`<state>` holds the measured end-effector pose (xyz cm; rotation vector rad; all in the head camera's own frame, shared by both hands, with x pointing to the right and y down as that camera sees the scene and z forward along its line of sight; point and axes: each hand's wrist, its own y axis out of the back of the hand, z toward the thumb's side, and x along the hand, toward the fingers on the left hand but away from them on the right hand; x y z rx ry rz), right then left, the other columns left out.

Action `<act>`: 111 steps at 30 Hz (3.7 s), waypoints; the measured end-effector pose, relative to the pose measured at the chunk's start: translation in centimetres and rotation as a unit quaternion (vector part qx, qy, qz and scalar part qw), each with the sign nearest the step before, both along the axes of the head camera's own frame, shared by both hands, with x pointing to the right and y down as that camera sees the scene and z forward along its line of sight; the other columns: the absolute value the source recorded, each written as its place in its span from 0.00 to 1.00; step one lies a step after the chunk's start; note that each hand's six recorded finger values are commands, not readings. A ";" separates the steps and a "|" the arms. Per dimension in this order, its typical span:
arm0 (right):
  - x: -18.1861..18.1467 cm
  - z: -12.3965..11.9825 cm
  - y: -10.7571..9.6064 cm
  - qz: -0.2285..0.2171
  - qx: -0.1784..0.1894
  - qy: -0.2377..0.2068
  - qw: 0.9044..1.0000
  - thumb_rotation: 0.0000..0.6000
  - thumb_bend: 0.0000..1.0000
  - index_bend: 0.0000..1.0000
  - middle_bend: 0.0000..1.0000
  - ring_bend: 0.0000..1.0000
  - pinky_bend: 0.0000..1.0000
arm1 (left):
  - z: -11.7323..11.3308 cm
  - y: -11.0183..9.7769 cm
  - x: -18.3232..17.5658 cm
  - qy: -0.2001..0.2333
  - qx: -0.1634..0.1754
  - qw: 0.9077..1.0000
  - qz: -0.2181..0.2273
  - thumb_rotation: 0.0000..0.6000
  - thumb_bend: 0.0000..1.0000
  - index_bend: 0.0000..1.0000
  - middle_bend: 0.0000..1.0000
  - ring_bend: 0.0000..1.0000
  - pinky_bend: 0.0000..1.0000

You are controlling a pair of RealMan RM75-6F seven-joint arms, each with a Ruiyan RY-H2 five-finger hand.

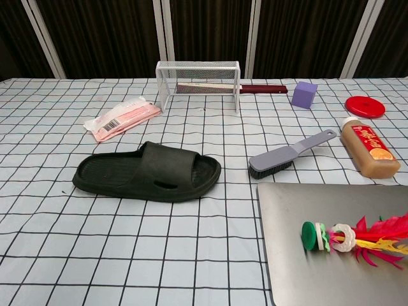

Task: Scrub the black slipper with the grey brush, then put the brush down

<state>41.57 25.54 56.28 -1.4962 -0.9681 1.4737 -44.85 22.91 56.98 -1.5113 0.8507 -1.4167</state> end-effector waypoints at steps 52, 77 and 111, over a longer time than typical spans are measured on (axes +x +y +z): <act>-24.2 14.3 -11.3 -0.262 -0.106 -0.027 0.959 1.00 0.42 0.19 0.19 0.02 0.00 | 2.4 -1.5 -0.1 -0.011 -0.027 1.000 -0.010 1.00 0.06 0.00 0.00 0.00 0.00; -25.2 16.1 -12.2 -0.279 -0.107 0.002 0.954 1.00 0.42 0.34 0.29 0.08 0.00 | 2.6 -1.6 -0.4 -0.016 -0.032 0.999 -0.017 1.00 0.06 0.00 0.00 0.00 0.00; -24.2 16.4 -12.9 -0.267 -0.091 0.007 0.959 1.00 0.42 0.68 0.55 0.33 0.37 | 2.8 -1.4 -0.3 -0.021 -0.039 0.999 -0.014 1.00 0.06 0.00 0.00 0.00 0.00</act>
